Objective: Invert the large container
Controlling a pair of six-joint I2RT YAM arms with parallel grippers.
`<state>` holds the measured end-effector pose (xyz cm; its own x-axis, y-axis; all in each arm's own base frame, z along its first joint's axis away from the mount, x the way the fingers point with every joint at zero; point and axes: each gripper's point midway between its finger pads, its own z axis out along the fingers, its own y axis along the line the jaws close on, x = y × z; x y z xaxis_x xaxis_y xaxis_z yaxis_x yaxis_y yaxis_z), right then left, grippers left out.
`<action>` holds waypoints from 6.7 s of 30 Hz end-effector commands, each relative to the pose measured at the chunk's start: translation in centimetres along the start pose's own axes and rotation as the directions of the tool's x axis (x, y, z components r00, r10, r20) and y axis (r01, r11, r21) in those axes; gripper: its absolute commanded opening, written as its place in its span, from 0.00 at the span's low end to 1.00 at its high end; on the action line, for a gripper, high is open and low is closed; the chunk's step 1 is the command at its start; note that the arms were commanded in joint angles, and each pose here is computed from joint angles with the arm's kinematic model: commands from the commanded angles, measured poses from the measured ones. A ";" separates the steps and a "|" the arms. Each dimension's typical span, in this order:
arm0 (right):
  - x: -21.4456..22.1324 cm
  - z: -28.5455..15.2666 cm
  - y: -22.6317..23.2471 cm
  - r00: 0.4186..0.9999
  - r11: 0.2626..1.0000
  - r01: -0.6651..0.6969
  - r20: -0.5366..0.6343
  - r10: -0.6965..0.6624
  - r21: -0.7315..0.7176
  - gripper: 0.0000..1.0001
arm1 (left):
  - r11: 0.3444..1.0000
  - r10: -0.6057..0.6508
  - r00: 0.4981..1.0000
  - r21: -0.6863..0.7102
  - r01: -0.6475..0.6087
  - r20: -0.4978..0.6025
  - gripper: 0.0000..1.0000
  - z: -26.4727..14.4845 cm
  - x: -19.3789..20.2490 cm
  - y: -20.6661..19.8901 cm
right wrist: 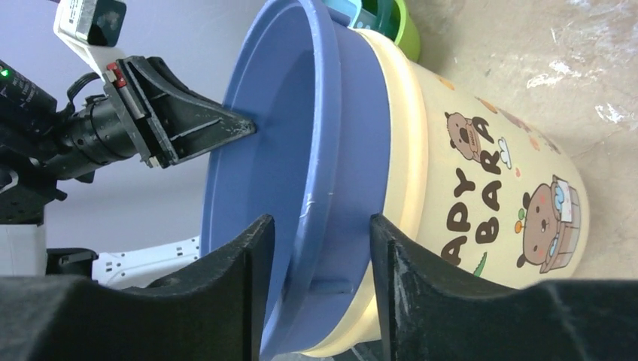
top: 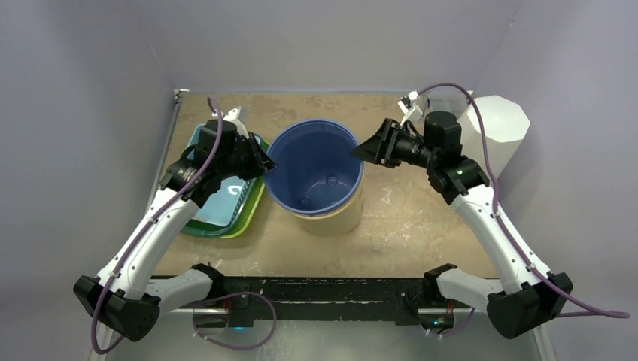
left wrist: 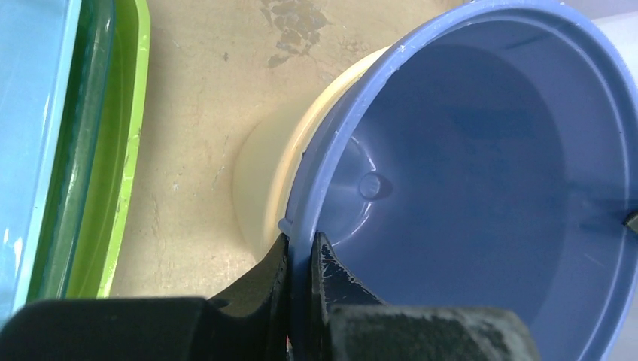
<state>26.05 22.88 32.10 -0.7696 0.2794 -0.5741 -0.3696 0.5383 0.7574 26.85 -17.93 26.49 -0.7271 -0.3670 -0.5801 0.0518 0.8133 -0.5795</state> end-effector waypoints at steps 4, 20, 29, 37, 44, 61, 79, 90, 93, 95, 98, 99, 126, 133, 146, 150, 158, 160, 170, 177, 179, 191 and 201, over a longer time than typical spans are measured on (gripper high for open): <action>2.8 0.0 2.7 0.992 0.982 -0.079 -0.108 0.062 -0.170 0.65 | 0.952 -0.058 0.997 0.303 0.041 0.047 0.00 -2.3 -2.0 -6.9; 2.3 -0.2 2.0 0.990 0.983 -0.141 -0.045 0.137 -0.121 0.85 | 0.950 -0.116 0.980 0.306 0.061 0.162 0.00 -4.2 -3.5 -6.5; 0.8 -1.6 3.0 0.991 0.988 -0.113 0.055 0.119 -0.106 0.89 | 0.944 -0.130 0.973 0.323 0.062 0.192 0.00 -4.7 -3.4 -6.3; 1.1 -3.3 6.8 0.997 0.962 -0.073 0.006 0.077 -0.264 0.89 | 0.939 -0.107 0.967 0.344 0.022 0.230 0.00 -4.7 -3.3 -6.1; 2.0 -4.2 7.7 1.000 0.954 0.000 -0.030 -0.009 -0.301 0.89 | 0.933 -0.043 0.944 0.351 -0.080 0.327 0.00 -5.2 -4.1 -5.9; 4.4 -0.6 0.6 0.992 0.992 -0.087 -0.098 0.078 -0.087 0.90 | 0.847 -0.032 0.922 0.501 -0.180 0.385 0.00 -7.2 -4.7 -9.1; 0.3 -2.2 5.5 0.999 0.978 0.027 0.022 -0.023 -0.206 0.91 | 0.803 -0.098 0.887 0.563 -0.198 0.452 0.00 -11.1 -6.5 -11.0; 3.4 -2.4 3.4 0.997 0.986 -0.056 -0.060 0.047 -0.160 0.94 | 0.783 -0.124 0.846 0.575 -0.237 0.518 0.00 -12.1 -7.1 -11.0; 4.0 -2.3 2.7 0.995 0.987 -0.073 -0.073 0.063 -0.143 0.94 | 0.793 -0.138 0.835 0.564 -0.229 0.533 0.00 -12.3 -7.4 -10.6; 4.1 -2.2 2.6 0.995 0.988 -0.076 -0.078 0.065 -0.138 0.94 | 0.802 -0.148 0.825 0.555 -0.223 0.545 0.00 -12.5 -7.5 -10.3; 3.8 -2.3 2.8 0.996 0.988 -0.061 -0.067 0.051 -0.143 0.95 | 0.815 -0.164 0.814 0.541 -0.206 0.557 0.00 -12.7 -7.8 -9.8; 3.6 -2.4 3.1 0.998 0.987 -0.049 -0.057 0.041 -0.155 0.95 | 0.825 -0.163 0.815 0.530 -0.197 0.556 0.00 -12.6 -7.8 -9.6; 0.5 -2.4 3.0 0.977 0.981 0.194 -0.093 -0.191 0.017 0.49 | 0.895 -0.171 0.863 0.442 -0.066 0.475 0.00 -9.2 -8.7 -8.7; -0.3 -1.4 1.7 0.967 0.947 0.250 -0.090 -0.237 0.203 0.27 | 0.879 -0.142 0.878 0.466 -0.102 0.458 0.00 -9.0 -8.8 -10.0; -4.1 -2.3 1.0 0.974 0.926 0.141 0.119 -0.193 0.349 0.00 | 0.951 0.034 0.902 0.262 -0.161 0.430 0.72 -9.9 -7.3 -6.7; -5.0 -1.7 0.9 0.976 0.943 0.084 0.165 -0.143 0.321 0.00 | 0.979 0.001 0.876 0.180 -0.100 0.482 0.84 -11.5 -7.0 -3.9; -7.4 -3.3 2.8 0.948 0.978 -0.026 0.317 -0.042 0.207 0.00 | 0.979 -0.150 0.912 0.185 0.083 0.382 0.84 -10.0 -1.7 0.2; -7.2 -3.2 3.1 0.950 0.982 -0.030 0.312 -0.029 0.184 0.00 | 0.961 -0.186 0.912 0.262 0.091 0.366 0.84 -9.7 -1.1 -0.6; -5.5 -2.3 3.9 0.968 0.995 -0.044 0.252 0.021 0.086 0.00 | 0.865 -0.258 0.939 0.486 0.122 0.225 0.80 -6.0 0.4 -4.1; -4.1 -2.3 5.3 0.978 0.999 -0.050 0.200 0.051 -0.015 0.00 | 0.894 -0.255 0.954 0.415 0.170 0.158 0.62 -2.9 2.4 -2.2; -4.0 -2.4 5.5 0.977 0.998 -0.055 0.203 0.059 -0.026 0.00 | 0.925 -0.234 0.961 0.337 0.174 0.147 0.55 -2.0 3.2 -0.7; -4.4 -3.5 7.8 0.972 0.992 -0.052 0.220 0.077 -0.116 0.00 | 0.970 -0.162 0.975 0.205 0.129 0.155 0.53 -1.3 4.1 2.0; -4.8 -3.9 7.4 0.967 0.996 -0.044 0.245 0.063 -0.082 0.00 | 0.978 -0.144 0.975 0.175 0.115 0.168 0.56 -1.6 3.9 2.5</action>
<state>27.41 20.02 31.77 -0.6968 0.4393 -0.5670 -0.1409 0.6912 0.7087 22.90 -17.23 23.93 -0.6112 -0.5695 -0.5497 0.0977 0.6349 -0.7664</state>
